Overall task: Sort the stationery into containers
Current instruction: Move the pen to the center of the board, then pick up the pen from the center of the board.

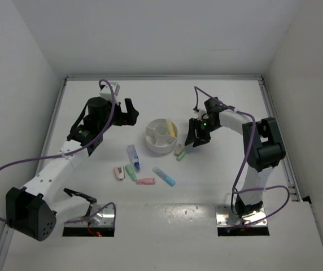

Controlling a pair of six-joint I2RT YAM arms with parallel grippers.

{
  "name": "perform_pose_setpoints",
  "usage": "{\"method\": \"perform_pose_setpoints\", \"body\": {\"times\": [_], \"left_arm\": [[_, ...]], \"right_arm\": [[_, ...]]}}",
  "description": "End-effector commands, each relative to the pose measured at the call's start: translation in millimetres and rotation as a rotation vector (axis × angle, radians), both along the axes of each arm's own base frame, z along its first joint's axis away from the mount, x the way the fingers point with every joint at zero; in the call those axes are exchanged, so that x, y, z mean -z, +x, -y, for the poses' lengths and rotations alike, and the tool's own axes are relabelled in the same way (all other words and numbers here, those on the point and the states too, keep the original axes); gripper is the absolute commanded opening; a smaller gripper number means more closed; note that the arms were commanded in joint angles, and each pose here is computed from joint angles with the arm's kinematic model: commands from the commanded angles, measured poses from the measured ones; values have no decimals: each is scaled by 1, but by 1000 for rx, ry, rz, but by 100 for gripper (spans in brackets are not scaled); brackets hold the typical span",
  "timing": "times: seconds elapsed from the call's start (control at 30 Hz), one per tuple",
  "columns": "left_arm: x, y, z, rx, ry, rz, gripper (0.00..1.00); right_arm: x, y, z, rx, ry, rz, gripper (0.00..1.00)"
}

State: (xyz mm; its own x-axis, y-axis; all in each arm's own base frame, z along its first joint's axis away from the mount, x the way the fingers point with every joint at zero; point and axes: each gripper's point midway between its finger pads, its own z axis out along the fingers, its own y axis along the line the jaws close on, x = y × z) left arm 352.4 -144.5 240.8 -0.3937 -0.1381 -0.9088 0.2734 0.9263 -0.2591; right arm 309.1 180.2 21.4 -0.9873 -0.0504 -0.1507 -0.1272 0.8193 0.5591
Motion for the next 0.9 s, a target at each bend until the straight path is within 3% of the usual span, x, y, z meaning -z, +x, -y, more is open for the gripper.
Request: {"method": "perform_pose_setpoints", "body": {"times": [0.0, 0.43, 0.87], "left_arm": [[-27, 0, 1, 2, -19, 69, 100], [-23, 2, 0, -6, -13, 61, 100], [-27, 1, 0, -6, -16, 70, 100]], "right_arm": [[-6, 9, -6, 22, 39, -7, 50], [29, 17, -2, 84, -19, -79, 48], [56, 25, 30, 80, -362, -16, 37]]}}
